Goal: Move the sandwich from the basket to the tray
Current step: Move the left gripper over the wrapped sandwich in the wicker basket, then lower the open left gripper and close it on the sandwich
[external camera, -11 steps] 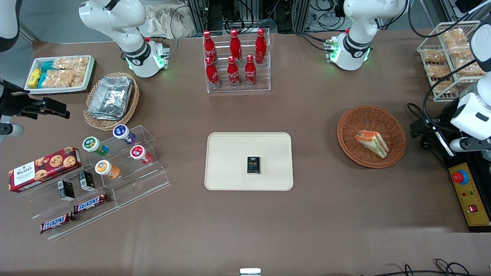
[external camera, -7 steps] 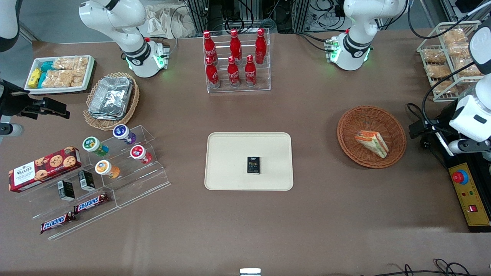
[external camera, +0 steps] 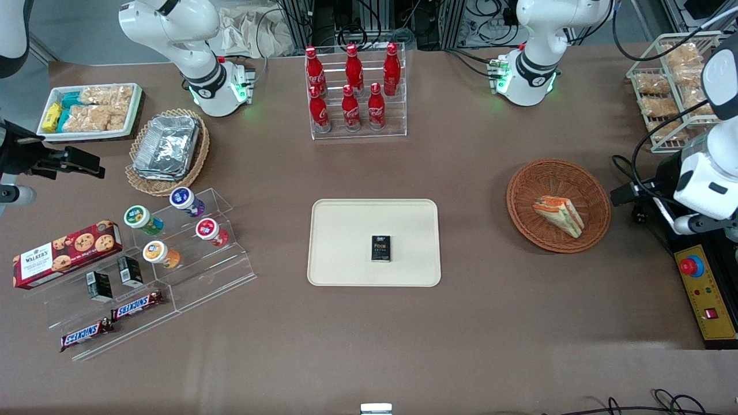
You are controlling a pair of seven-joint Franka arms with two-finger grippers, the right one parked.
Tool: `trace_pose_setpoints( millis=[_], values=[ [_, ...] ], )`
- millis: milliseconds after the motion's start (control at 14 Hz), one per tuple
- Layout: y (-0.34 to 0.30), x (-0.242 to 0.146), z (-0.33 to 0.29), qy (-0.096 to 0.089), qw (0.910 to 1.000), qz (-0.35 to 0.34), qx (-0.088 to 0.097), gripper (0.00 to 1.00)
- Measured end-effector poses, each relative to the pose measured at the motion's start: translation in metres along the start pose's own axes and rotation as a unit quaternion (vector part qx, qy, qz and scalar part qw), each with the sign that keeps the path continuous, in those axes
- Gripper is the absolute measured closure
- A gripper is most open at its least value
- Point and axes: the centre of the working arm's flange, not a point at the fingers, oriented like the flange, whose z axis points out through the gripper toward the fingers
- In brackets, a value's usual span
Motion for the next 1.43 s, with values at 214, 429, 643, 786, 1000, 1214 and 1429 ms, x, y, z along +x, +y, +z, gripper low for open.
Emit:
trace_pose_setpoints(
  millis=[214,429,643,786,1000,1214,1429],
  values=[
    [0.005,-0.002,0.025,-0.021,0.9893,-0.144,0.012,0.01],
    [0.002,-0.002,0.063,-0.031,0.9728,-0.229,0.021,0.01],
    [-0.005,-0.005,0.120,-0.015,0.9619,-0.273,0.010,0.01],
    [-0.012,-0.014,0.157,0.006,0.9554,-0.295,-0.007,0.01],
    [-0.019,-0.024,0.183,0.025,0.9488,-0.314,-0.024,0.01],
    [-0.020,-0.028,0.198,0.031,0.9465,-0.320,-0.033,0.01],
    [-0.021,-0.033,0.212,0.037,0.9440,-0.325,-0.045,0.01]
  ],
)
